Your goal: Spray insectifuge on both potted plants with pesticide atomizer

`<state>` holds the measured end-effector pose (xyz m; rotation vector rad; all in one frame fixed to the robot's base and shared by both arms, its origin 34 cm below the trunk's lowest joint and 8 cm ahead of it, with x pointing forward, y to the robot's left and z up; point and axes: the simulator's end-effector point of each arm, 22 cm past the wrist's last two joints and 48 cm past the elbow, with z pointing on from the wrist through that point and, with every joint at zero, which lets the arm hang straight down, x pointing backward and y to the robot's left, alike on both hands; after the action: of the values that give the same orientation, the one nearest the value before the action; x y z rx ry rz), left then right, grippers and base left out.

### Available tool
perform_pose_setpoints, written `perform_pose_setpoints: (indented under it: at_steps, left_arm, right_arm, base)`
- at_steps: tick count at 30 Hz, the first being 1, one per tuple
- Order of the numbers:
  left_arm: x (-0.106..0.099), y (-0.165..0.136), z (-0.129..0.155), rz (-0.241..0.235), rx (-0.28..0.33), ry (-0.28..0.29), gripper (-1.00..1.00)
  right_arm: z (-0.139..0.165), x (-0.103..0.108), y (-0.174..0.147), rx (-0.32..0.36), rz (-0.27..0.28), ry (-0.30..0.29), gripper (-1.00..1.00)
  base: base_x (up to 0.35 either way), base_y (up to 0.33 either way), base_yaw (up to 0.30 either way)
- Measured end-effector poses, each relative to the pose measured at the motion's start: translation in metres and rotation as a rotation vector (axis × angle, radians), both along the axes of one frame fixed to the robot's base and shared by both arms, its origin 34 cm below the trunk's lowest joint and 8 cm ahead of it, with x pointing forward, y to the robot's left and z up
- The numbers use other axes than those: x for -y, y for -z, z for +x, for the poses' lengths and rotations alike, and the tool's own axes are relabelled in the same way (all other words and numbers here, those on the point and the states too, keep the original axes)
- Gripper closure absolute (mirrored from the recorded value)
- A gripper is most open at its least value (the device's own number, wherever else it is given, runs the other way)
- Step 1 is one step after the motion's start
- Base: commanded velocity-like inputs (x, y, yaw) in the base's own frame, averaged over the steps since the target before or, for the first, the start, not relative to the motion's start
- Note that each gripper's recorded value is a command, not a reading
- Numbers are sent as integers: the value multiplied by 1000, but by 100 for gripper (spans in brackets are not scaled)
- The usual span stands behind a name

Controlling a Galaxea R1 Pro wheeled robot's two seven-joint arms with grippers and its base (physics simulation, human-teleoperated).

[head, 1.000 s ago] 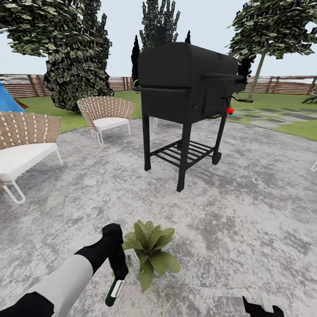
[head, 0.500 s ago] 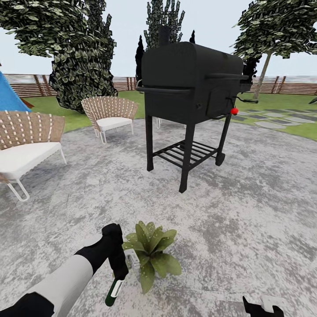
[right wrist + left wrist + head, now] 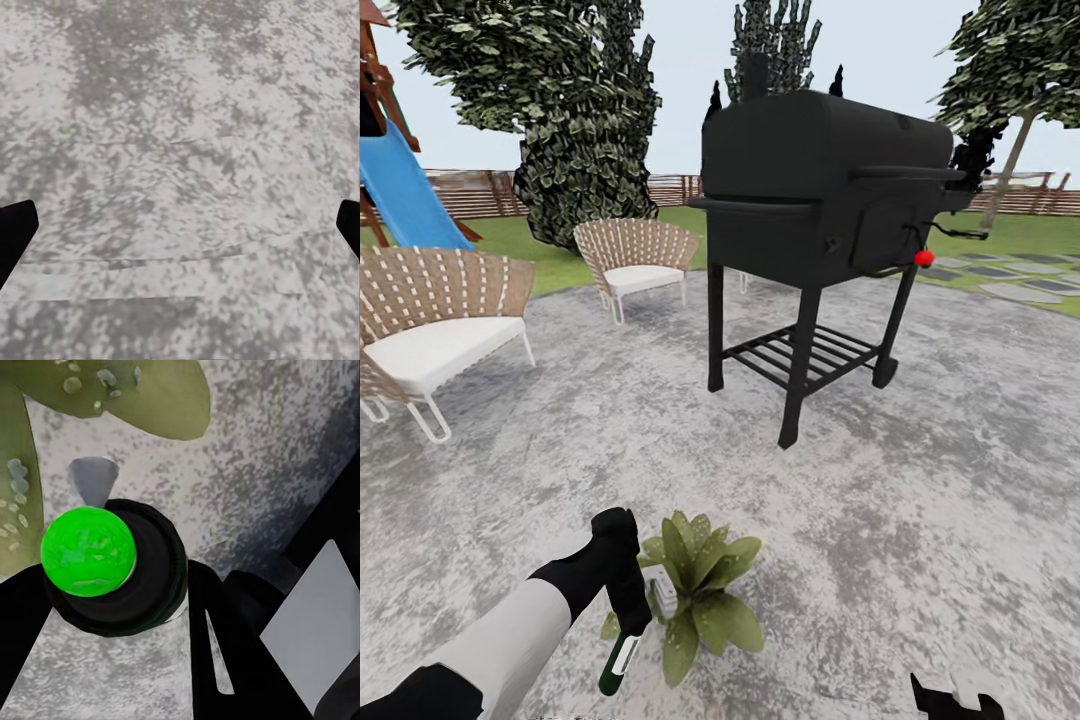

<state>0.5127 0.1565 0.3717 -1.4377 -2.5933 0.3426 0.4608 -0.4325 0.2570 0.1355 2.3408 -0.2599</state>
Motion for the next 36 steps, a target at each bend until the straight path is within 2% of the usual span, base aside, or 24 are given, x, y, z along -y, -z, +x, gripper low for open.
perform_pose_setpoints:
  at_steps: [16, 22, 24, 25, 29, 36]
  left_arm:
    - [-1, 2, -3, 1, -7, -2, 100]
    - [-10, 16, -19, 16, -28, -11, 100]
    - [-17, 23, -21, 38, -18, -18, 100]
    - [-21, 29, -26, 47, -33, -29, 100]
    - [-23, 37, -37, 44, -66, -69, 100]
    - [-21, 42, -45, 38, -86, -85, 100]
  right_arm:
    - [0, 0, 0, 0, 0, 0, -100]
    - [0, 1, 0, 1, -1, 1, -100]
    - [0, 1, 0, 1, -1, 2, -100]
    - [0, 1, 0, 1, -1, 2, -100]
    - [0, 1, 0, 1, -1, 2, -100]
    - [0, 1, 0, 0, 0, 1, -100]
  base:
    - [-176, -216, 269]
    - [-23, -18, 26]
    - [-1, 0, 1]
    - [0, 0, 0]
    - [0, 0, 0]
    - [0, 0, 0]
